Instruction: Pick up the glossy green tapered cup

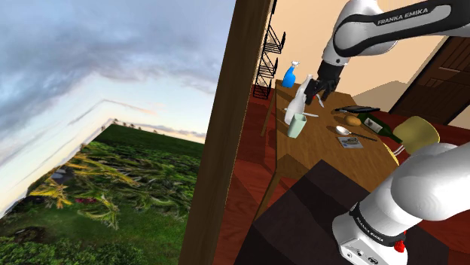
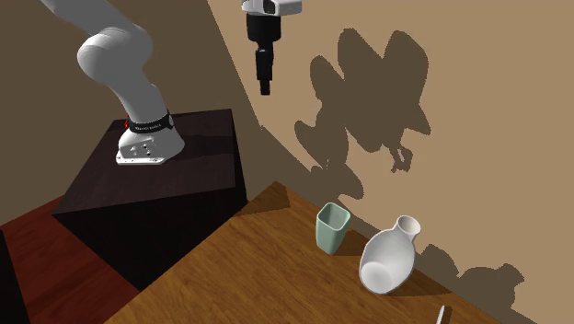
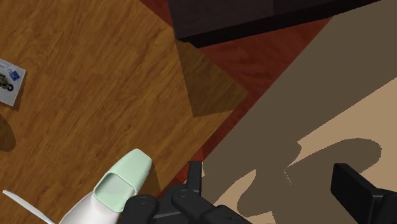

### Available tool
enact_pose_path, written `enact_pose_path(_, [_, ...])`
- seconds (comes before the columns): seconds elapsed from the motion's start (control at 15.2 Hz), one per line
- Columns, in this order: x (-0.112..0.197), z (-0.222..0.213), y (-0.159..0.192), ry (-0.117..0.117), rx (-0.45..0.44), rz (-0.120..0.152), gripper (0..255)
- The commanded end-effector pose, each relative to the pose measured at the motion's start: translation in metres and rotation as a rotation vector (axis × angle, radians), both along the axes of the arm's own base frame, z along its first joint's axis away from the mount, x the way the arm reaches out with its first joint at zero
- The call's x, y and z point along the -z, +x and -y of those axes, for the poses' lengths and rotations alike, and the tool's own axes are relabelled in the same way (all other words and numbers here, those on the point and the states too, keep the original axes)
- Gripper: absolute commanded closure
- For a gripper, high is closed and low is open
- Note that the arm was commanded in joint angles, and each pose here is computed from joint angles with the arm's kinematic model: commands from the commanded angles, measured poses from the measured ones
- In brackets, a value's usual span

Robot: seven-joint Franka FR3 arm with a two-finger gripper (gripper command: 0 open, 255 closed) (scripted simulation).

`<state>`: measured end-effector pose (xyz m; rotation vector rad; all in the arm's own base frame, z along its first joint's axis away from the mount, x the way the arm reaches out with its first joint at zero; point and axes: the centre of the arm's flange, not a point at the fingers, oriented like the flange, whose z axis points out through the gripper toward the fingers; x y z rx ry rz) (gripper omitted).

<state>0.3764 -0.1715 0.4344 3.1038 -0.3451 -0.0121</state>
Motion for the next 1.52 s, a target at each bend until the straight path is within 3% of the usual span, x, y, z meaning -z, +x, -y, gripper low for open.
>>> enact_pose_path(0.0, [0.017,0.018,0.007,0.001,0.002,0.003,0])
enact_pose_path(1.45, [0.191,0.238,0.090,0.031,0.043,0.025,0])
